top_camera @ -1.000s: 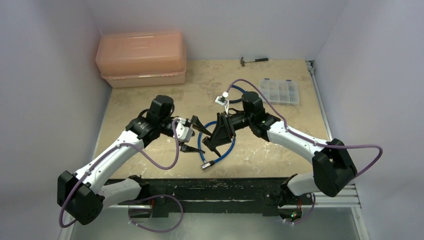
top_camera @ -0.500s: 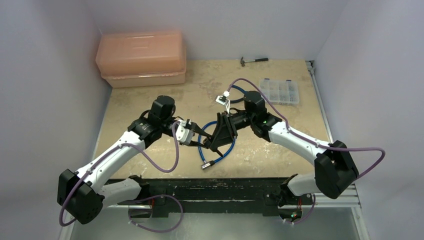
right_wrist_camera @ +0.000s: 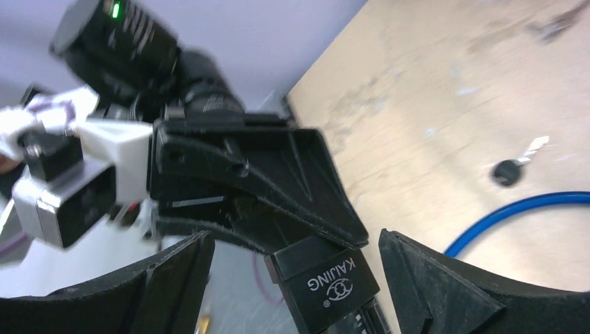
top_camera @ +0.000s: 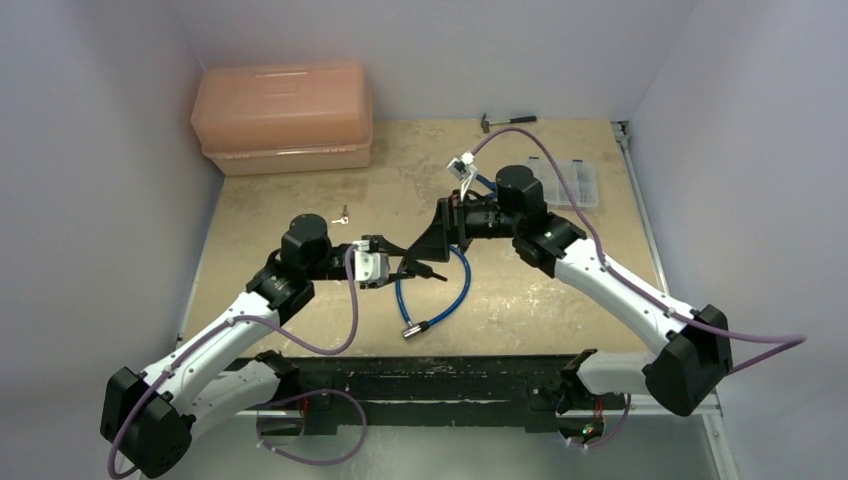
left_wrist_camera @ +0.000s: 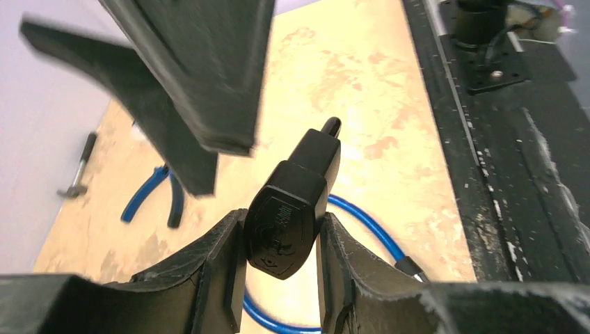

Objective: Unlock with the key

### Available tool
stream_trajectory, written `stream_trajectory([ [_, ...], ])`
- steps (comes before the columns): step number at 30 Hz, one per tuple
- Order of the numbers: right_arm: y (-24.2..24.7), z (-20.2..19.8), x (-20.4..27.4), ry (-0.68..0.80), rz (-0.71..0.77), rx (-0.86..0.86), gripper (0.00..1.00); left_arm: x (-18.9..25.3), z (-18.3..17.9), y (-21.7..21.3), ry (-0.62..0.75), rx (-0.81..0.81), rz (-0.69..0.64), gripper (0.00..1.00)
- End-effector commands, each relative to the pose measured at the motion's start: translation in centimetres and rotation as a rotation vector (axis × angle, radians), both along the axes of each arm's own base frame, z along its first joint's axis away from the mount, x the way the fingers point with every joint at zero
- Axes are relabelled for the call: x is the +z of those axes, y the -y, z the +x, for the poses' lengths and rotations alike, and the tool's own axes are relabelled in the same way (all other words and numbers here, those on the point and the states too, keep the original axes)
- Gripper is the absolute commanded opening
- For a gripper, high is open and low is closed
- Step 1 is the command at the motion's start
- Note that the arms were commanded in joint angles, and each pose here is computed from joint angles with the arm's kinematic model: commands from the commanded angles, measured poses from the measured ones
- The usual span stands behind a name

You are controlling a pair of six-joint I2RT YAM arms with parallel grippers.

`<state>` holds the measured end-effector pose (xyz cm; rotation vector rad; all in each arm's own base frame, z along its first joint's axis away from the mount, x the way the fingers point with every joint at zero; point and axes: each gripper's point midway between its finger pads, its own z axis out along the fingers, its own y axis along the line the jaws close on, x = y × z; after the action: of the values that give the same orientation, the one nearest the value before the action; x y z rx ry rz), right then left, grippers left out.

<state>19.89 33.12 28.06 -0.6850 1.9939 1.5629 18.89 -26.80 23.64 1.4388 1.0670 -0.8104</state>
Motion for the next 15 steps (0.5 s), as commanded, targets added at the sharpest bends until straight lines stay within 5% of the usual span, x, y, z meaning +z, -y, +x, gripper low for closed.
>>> stream_trajectory([
  [1, 2.0, 4.4, 0.8, 0.055, -0.096, -0.327, 0.99, 4.2, 2.9, -0.3, 0.098, 0.167, -0.143, 0.0],
  [5, 3.2, 6.0, 0.1, -0.023, -0.144, -0.471, 0.99, 5.2, 4.6, -0.8, 0.09, 0.276, -0.217, 0.0],
  [10, 7.1, 8.4, -2.6, -0.274, -0.351, -0.846, 0.99, 5.9, 5.4, -1.4, 0.119, 0.349, -0.29, 0.0],
  [15, 7.2, 7.8, -2.9, -0.501, -0.288, -1.012, 0.99, 4.2, 6.8, -2.1, 0.161, 0.461, -0.26, 0.0],
])
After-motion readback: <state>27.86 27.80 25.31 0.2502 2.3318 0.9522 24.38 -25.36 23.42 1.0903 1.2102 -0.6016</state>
